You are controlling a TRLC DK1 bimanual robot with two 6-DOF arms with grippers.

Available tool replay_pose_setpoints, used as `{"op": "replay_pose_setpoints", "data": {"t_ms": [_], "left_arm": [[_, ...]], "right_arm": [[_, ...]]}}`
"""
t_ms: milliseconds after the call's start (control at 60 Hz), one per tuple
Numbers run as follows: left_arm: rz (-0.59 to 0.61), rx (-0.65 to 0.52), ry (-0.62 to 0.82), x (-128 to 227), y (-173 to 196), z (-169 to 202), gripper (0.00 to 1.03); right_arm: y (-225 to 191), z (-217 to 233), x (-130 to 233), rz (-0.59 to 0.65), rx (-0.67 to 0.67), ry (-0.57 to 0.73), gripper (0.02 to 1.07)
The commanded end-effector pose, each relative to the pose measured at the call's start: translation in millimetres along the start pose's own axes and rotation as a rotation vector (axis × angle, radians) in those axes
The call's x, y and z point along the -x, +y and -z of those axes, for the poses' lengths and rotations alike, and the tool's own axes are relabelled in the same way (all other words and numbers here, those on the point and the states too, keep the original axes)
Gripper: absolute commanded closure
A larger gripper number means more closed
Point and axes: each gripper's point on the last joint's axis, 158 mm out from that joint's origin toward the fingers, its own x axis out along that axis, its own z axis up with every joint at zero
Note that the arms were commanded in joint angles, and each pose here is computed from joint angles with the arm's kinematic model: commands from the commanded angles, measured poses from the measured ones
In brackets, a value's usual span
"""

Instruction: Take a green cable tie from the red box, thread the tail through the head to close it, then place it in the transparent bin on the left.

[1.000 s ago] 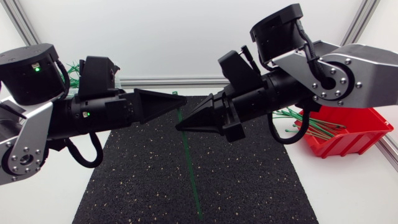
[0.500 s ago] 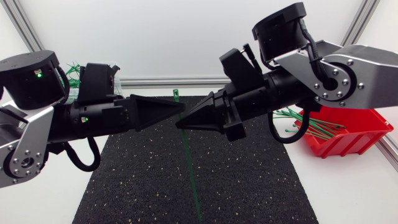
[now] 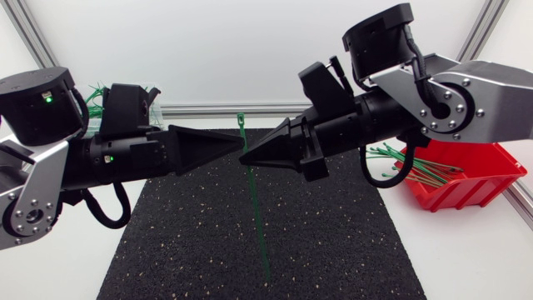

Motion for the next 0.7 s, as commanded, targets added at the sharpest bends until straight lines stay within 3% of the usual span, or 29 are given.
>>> {"op": "replay_pose_setpoints", "data": {"t_ms": [0, 683], "left_arm": [[0.018, 0.013, 0.002, 0.7, -4.5, 1.2, 0.62], [0.082, 0.010, 0.043, 4.1, -3.0, 7.2, 0.67]], "right_arm": [[-3.9, 15.7, -7.2, -0.011, -0.043, 0.026, 1.02], [14.4, 21.3, -11.6, -0.076, -0.078, 0.036, 1.02]]}}
